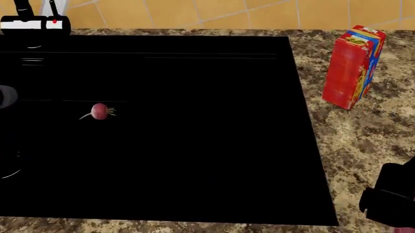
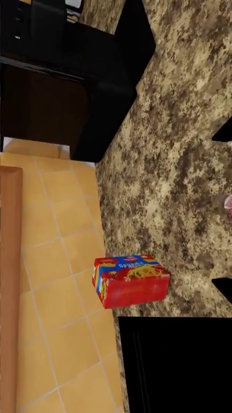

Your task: Pick the steak from the counter and place it in the sink

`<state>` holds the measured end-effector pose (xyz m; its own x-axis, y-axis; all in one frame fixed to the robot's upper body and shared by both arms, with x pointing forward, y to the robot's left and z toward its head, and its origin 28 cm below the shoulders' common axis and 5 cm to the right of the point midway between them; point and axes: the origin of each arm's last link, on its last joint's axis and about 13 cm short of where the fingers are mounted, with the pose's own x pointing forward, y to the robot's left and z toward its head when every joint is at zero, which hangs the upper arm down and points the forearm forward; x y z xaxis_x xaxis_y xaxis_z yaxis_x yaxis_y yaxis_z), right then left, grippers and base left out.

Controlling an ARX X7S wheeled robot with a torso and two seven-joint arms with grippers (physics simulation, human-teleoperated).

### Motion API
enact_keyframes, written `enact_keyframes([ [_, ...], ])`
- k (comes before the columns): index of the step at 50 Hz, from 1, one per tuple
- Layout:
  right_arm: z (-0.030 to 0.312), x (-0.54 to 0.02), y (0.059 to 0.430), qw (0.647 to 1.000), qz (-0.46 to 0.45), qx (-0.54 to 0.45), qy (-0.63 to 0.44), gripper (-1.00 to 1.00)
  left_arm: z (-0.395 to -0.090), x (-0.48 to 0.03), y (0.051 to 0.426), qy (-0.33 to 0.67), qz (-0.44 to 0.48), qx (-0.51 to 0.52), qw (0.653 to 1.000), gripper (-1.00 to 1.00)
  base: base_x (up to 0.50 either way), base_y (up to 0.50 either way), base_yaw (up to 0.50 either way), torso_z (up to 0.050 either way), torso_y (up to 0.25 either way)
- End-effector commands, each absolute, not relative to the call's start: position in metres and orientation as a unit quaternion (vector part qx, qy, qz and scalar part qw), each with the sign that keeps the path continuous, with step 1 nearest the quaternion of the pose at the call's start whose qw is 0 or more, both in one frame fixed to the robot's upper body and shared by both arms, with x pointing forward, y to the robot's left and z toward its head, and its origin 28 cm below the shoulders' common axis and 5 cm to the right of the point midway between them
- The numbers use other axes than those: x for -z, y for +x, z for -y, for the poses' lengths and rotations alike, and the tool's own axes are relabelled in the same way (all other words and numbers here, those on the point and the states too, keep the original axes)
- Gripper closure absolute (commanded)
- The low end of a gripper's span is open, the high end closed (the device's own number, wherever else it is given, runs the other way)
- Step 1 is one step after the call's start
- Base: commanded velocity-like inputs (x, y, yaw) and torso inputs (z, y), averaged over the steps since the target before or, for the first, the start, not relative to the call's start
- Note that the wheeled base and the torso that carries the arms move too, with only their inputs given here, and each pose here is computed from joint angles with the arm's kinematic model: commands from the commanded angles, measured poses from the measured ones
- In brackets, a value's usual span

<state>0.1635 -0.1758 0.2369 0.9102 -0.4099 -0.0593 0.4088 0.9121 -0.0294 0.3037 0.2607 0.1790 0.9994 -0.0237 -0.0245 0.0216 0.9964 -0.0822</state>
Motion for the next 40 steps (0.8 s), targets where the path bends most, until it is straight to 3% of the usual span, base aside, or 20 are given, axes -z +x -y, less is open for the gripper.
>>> enact_keyframes([
  [1, 0.182, -0.230, 0.152, 0.968, -0.084, 0.236, 0.016, -1.00, -0.261, -0.175, 0.306, -0.041, -0.016, 0.009, 0.999, -1.00, 0.00, 0.00, 0.00, 0.000, 0.000],
  [20, 0.183, -0.216, 0.149, 0.965, -0.112, 0.232, 0.056, -1.00, -0.259, -0.172, 0.306, -0.040, -0.020, 0.014, 0.999, -1.00, 0.00, 0.00, 0.00, 0.000, 0.000],
  [40, 0.184, -0.205, 0.187, 0.966, -0.140, 0.208, 0.062, -1.00, -0.257, -0.169, 0.306, -0.042, -0.023, 0.020, 0.999, -1.00, 0.00, 0.00, 0.00, 0.000, 0.000],
])
